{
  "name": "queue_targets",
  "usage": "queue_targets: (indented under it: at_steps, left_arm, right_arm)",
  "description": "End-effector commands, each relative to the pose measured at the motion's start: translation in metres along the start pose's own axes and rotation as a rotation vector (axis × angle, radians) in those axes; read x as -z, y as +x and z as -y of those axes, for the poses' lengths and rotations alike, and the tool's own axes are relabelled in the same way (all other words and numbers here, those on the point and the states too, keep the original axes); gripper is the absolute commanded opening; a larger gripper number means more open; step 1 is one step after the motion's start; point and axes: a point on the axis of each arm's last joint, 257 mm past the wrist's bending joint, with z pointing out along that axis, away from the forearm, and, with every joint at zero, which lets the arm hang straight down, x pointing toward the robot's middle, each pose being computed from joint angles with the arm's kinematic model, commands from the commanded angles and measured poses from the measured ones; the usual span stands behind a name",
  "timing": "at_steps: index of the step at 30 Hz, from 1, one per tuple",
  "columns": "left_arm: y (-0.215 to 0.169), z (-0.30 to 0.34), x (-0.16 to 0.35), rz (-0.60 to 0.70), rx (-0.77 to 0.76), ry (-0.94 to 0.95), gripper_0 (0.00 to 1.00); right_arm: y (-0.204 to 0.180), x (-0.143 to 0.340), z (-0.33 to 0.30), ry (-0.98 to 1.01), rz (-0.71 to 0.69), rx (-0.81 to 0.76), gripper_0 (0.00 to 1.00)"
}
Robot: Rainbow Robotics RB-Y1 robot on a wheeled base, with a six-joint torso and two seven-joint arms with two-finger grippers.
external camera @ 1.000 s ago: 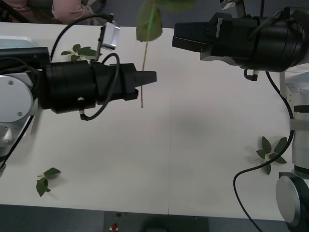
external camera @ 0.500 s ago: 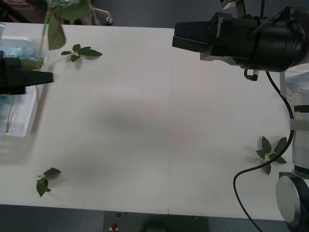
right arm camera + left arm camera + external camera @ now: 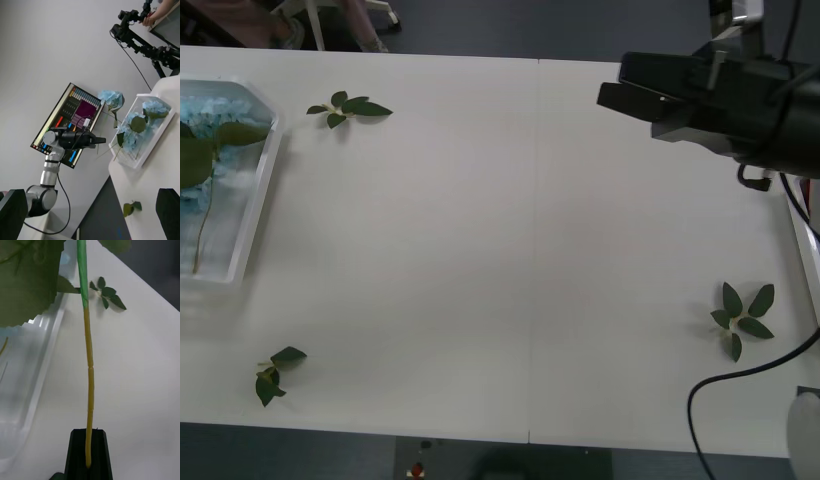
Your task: Put the red flowers into the right box and the blue flowers into the left box
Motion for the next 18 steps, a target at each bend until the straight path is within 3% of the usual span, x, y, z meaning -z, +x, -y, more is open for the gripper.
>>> queue_targets:
  at_steps: [1,8,16,18]
  left_arm:
    - [-0.018,-0.046,0.016,0.046,-0.062,-0.159,0.00]
    - [-0.027,-0.096,0.025,0.088,-0.091,-0.347,0.00]
    - [-0.031,-0.105,0.025,0.104,-0.108,-0.384,0.01]
    - [-0.033,-0.104,0.024,0.108,-0.112,-0.382,0.09]
  right_arm:
    - [-0.001,0.040,0.001,0.030,-0.065,0.176,1.00]
    - [0.010,0.104,0.032,0.079,-0.177,0.383,1.00]
    - [0.024,0.130,0.040,0.079,-0.264,0.617,1.00]
    - [0.026,0.137,0.043,0.090,-0.290,0.680,1.00]
